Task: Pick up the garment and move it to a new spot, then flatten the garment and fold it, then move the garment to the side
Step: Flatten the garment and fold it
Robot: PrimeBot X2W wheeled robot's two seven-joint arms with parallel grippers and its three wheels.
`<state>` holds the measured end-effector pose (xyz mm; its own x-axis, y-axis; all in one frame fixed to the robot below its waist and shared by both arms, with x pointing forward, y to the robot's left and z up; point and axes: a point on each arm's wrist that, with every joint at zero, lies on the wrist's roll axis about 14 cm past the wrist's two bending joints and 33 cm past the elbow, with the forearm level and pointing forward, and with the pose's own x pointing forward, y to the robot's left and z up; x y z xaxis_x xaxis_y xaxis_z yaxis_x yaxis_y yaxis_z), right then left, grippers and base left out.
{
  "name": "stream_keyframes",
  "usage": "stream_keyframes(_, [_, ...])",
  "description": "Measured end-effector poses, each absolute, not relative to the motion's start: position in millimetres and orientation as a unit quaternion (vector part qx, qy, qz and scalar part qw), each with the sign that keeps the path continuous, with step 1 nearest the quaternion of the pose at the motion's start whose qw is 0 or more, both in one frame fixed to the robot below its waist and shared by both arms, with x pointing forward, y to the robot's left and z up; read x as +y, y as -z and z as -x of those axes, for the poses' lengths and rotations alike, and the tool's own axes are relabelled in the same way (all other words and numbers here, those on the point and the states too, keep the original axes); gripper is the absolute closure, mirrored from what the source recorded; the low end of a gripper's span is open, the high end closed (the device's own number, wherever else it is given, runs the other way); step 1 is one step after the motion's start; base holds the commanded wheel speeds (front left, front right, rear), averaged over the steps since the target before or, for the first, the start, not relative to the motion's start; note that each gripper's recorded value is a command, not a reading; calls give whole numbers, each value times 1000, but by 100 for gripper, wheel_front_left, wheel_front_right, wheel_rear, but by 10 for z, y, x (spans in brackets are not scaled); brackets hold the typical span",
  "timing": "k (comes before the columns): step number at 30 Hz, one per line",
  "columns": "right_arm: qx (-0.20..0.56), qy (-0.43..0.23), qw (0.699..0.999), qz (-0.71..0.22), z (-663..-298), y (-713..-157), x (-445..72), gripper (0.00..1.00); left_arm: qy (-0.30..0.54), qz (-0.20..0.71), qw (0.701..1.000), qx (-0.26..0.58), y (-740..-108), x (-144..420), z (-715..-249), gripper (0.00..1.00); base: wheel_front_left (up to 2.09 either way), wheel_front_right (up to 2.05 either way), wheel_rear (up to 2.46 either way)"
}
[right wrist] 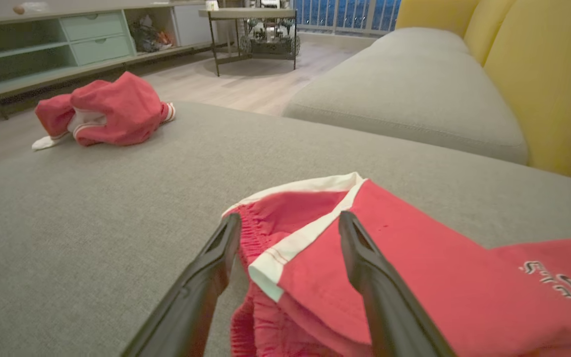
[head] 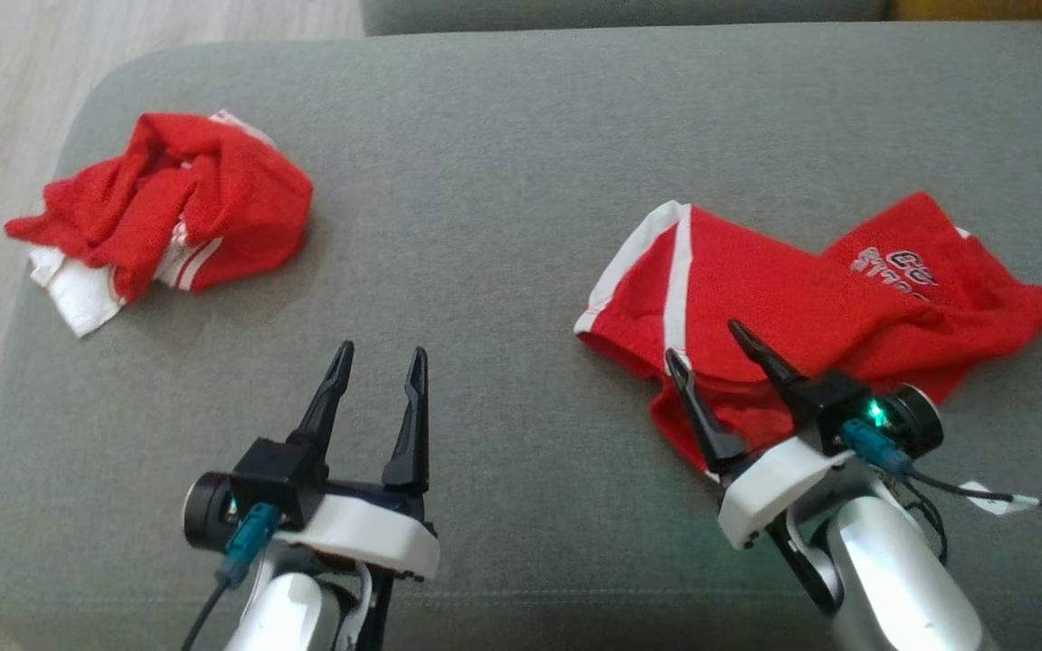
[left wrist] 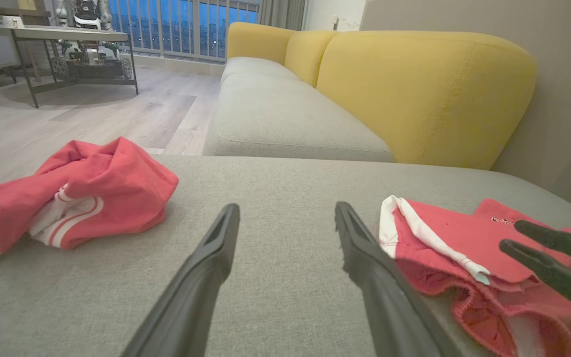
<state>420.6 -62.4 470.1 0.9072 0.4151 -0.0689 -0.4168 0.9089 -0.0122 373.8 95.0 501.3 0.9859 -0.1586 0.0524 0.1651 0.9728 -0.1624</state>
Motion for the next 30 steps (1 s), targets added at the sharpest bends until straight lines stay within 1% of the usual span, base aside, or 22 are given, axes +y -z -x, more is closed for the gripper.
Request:
stream_keyframes(4, [59,-224,973,14,-4233,-4531,-547,0,70,81,994,-11,-4952,1022,-3719,0,0,0,0])
stream_keyframes(9, [89,-218,972,3,-4241,-4353,-567,0,57,81,995,-4,-4911,1082,-3711,0,0,0,0])
stream_keyframes(10, [94,-216,972,0,-4242,-4326,-575,5,56,81,995,-4,-4906,1087,-3711,0,0,0,0])
stream_keyframes(12, [102,-211,972,-11,-4254,-4291,-593,100,57,81,995,-3,-4902,1082,-3714,0,0,0,0])
stream_keyframes(19, [100,-197,975,-24,-4335,-4317,-658,100,63,80,995,-7,-4927,1041,-3759,0,0,0,0])
stream_keyframes(22, [83,-192,977,-31,-4365,-4418,-678,100,65,79,995,-7,-4931,1031,-3754,0,0,0,0])
stream_keyframes(26, [28,-197,979,-31,-4530,-4798,-634,100,68,79,994,-11,-4955,1015,-3751,0,0,0,0])
stream_keyframes(30, [-36,-205,978,-10,-4918,-5395,-620,100,68,79,994,-10,-4950,1014,-3740,0,0,0,0])
